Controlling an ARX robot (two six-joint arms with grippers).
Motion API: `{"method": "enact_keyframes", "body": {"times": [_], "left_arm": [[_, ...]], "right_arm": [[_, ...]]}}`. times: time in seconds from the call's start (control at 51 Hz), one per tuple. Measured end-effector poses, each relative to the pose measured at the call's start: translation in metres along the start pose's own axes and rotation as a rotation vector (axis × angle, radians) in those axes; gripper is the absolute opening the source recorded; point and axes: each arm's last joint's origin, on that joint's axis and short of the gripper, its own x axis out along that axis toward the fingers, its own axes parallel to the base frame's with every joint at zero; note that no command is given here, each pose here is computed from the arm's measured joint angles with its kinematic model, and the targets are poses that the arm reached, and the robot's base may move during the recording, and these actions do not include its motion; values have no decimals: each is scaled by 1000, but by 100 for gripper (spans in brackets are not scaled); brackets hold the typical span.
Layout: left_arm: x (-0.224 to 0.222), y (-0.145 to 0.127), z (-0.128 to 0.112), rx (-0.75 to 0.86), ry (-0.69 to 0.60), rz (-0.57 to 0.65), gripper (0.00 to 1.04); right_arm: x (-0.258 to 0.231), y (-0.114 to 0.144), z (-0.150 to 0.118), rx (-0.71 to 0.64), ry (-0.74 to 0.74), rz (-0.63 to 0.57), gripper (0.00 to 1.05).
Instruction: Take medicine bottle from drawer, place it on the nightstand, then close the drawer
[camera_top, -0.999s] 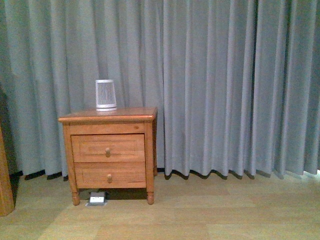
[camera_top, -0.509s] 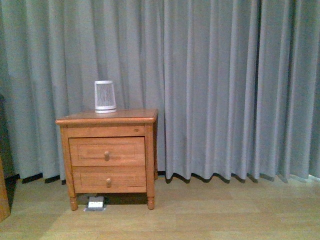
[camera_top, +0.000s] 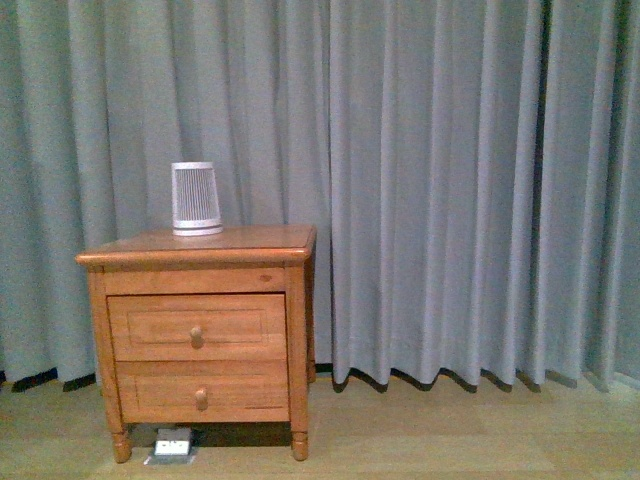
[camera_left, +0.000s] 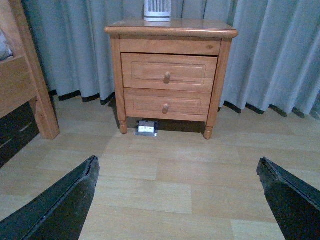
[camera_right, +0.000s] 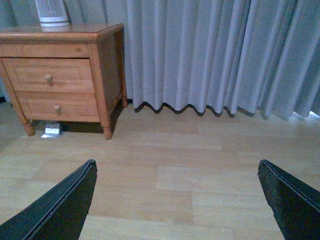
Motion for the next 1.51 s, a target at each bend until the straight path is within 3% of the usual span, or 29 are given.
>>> {"method": "enact_keyframes", "body": {"times": [1.156, 1.234, 1.293, 1.508], "left_arm": [[0, 0, 0, -2, 3, -3, 98], [3, 0, 0, -65, 238, -77, 98], [14, 2, -2, -96, 331, -74, 98], [81, 0, 12, -87, 292, -54, 98]], "right_arm": [[0, 0, 0, 0, 0, 0, 98], [0, 0, 0, 0, 0, 0, 98], [0, 0, 0, 0, 0, 1, 98], [0, 0, 0, 0, 0, 0, 98]]}}
